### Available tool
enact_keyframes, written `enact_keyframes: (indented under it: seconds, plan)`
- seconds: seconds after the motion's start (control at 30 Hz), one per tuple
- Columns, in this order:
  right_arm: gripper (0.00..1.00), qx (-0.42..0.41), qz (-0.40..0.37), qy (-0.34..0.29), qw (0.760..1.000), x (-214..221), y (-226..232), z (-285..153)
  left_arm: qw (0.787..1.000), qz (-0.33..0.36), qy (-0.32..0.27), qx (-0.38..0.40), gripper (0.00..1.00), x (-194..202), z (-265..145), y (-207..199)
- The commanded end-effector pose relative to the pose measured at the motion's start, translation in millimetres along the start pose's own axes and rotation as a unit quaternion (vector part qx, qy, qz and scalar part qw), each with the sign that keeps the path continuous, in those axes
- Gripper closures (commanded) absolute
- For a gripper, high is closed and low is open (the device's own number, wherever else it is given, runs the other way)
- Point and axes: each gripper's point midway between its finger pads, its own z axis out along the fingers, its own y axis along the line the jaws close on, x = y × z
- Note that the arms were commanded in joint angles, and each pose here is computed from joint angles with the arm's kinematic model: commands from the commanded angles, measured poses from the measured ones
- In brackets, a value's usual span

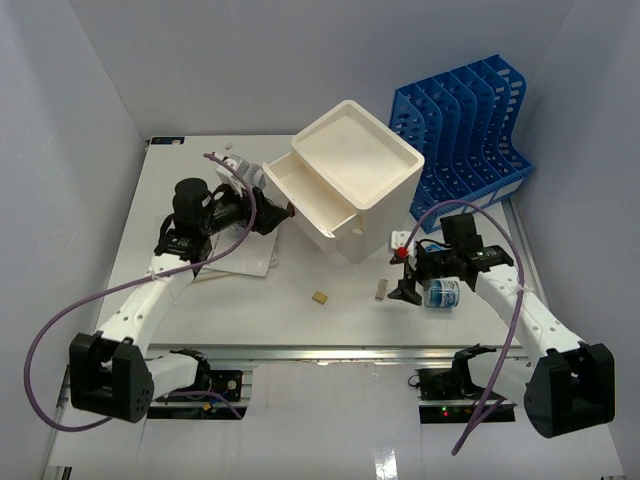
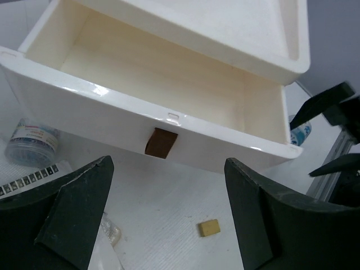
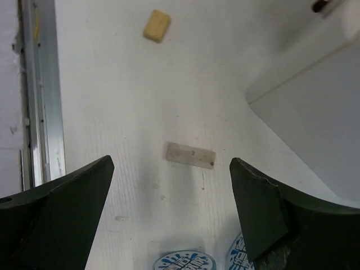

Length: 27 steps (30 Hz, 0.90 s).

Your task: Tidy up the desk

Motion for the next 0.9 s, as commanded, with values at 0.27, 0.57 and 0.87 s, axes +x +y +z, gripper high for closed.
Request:
enact_keyframes:
  seconds: [0.27,0.57,0.87]
  plan:
    - [0.02,-0.133,-0.334,0.129,0.924,44.0,-15.9,27.9,0.998,0.009,-0.019,-0.065,0.02,40.3,-70.9,-17.4]
    - [0.16,-0.167,-0.354,0.166,0.905,57.5,-23.0,56.4,0.996,0.014,-0.024,-0.088,0.02,52.3,-85.2,-16.2]
    - [0.34,-0.207,-0.33,0.211,0.897,86.7,-14.3,64.7,0.994,0.019,-0.031,-0.105,0.02,48.8,-89.1,-12.6]
